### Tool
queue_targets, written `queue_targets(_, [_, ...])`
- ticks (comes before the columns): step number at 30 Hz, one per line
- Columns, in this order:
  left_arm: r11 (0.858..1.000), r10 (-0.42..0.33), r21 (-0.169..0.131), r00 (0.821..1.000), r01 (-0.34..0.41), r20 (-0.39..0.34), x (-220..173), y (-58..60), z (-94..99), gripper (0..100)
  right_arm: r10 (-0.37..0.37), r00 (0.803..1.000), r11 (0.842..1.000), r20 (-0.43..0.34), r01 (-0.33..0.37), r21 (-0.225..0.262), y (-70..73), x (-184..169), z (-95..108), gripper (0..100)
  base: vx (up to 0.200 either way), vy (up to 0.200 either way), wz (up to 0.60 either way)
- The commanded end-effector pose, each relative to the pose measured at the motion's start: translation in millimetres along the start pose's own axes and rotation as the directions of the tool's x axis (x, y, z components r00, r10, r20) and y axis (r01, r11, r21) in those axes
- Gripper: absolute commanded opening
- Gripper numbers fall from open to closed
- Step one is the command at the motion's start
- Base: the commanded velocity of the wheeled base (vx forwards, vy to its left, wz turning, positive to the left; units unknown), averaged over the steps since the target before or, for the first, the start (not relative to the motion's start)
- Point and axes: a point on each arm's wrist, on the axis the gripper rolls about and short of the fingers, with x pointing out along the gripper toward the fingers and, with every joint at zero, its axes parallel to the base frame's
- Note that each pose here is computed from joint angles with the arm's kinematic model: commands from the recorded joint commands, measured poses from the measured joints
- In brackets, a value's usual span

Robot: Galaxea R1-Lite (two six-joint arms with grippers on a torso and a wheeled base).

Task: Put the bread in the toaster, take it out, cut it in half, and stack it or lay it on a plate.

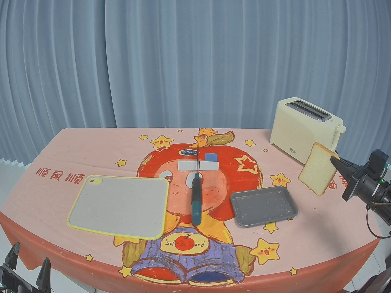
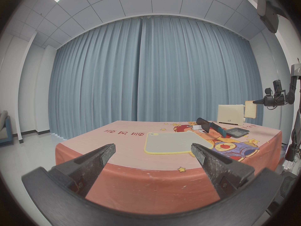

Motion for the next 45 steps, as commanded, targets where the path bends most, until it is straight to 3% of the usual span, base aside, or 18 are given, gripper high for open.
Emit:
queue_targets(1, [1.000,0.000,0.000,1.000,0.000,0.000,0,0.0,-4.8,100,0.000,1.000,1.000,0.003,0.000,-0.001,0.2,0,1,0,0.000,0.200,0.00])
queue_targets(8, [1.000,0.000,0.000,1.000,0.000,0.000,0,0.0,-4.8,100,0.042,0.999,0.999,0.020,-0.042,-0.006,8.4,-3,3,0,0.000,0.200,0.00])
queue_targets(17, [1.000,0.000,0.001,1.000,0.000,0.000,0,0.0,-4.8,100,0.044,0.999,0.999,0.021,-0.043,-0.008,8.7,-3,4,0,0.000,0.200,0.00])
queue_targets(23, [1.000,-0.001,0.003,1.000,0.001,0.000,0,0.0,-4.8,100,0.043,0.999,0.999,0.017,-0.043,-0.008,8.7,-3,3,0,0.000,0.000,0.00])
queue_targets(32, [1.000,-0.001,0.003,1.000,0.001,0.000,0,0.0,-4.8,100,0.047,0.999,0.999,0.026,-0.046,-0.015,9.3,-3,4,0,-0.200,0.000,0.00])
queue_targets(41, [1.000,0.000,0.000,1.000,0.000,0.000,0,0.0,-4.8,100,0.066,0.997,0.998,0.043,-0.065,-0.023,13.0,-6,8,0,0.000,0.000,0.00])
queue_targets(45, [1.000,0.000,-0.002,1.000,0.000,0.000,0,0.0,-4.8,100,0.067,0.997,0.998,0.041,-0.066,-0.020,13.3,-6,7,0,0.000,0.200,0.00])
